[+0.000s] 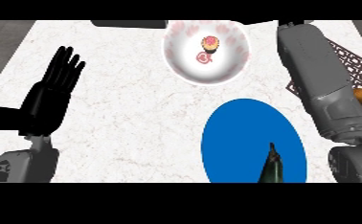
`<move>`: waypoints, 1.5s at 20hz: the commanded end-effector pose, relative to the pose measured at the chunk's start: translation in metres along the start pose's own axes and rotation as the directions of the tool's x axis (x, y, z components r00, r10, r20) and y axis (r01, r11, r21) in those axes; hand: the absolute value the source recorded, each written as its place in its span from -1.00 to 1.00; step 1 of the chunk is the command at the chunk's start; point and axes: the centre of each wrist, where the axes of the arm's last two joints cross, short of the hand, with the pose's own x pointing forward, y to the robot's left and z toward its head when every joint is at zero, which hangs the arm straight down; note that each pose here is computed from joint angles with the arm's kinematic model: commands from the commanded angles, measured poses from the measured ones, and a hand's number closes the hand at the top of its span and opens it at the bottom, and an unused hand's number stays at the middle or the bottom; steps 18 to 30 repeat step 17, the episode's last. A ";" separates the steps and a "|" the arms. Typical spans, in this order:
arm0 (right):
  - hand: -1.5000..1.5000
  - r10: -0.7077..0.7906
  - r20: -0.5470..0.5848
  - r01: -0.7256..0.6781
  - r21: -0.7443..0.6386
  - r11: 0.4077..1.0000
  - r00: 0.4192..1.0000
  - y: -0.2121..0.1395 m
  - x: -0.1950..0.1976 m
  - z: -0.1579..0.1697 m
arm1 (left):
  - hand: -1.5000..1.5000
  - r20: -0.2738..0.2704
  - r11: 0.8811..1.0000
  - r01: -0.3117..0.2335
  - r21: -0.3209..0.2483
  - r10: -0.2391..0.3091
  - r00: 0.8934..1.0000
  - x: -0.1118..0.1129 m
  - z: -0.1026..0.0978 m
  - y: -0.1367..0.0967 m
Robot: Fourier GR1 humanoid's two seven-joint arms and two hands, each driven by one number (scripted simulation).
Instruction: Pick the cupcake from the plate and place it in the bowl
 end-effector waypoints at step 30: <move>-1.00 -0.038 -0.064 0.042 0.058 0.997 0.997 -0.188 -0.112 0.026 | 0.00 -0.024 0.999 0.002 0.052 0.000 1.000 -0.004 0.006 0.027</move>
